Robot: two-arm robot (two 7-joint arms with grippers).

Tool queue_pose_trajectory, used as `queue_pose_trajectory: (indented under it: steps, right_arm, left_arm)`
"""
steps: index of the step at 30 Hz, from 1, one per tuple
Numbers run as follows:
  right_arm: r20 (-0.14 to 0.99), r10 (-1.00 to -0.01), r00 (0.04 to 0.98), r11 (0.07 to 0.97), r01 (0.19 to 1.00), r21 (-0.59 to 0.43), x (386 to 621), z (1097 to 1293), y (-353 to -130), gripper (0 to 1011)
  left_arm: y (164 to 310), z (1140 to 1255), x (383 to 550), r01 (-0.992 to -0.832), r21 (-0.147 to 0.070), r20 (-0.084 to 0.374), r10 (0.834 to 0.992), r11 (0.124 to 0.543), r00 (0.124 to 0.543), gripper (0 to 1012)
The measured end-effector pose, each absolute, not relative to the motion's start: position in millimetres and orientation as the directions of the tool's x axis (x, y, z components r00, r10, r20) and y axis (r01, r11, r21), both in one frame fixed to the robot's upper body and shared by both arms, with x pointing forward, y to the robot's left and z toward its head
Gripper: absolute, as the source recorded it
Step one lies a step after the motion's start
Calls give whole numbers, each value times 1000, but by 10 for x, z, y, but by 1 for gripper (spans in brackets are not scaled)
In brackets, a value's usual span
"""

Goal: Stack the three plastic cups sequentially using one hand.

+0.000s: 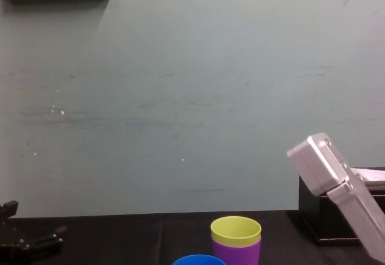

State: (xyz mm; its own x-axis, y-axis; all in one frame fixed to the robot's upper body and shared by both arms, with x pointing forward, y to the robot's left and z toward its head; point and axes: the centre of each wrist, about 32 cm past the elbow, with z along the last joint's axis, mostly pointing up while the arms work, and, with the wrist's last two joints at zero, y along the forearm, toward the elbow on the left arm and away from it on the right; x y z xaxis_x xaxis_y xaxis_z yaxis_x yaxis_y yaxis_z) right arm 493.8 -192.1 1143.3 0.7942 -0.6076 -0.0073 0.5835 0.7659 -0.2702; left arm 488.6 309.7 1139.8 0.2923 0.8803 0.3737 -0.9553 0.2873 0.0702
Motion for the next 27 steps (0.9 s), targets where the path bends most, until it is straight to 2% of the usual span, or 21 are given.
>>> queue_pose_trajectory:
  steps: [27]
  right_arm:
    - [-17,-631,776,752,605,-261,5024,11380,-1895,1003]
  left_arm:
    - [3097,11398,4886,-955,70,374,880,287,292,1010]
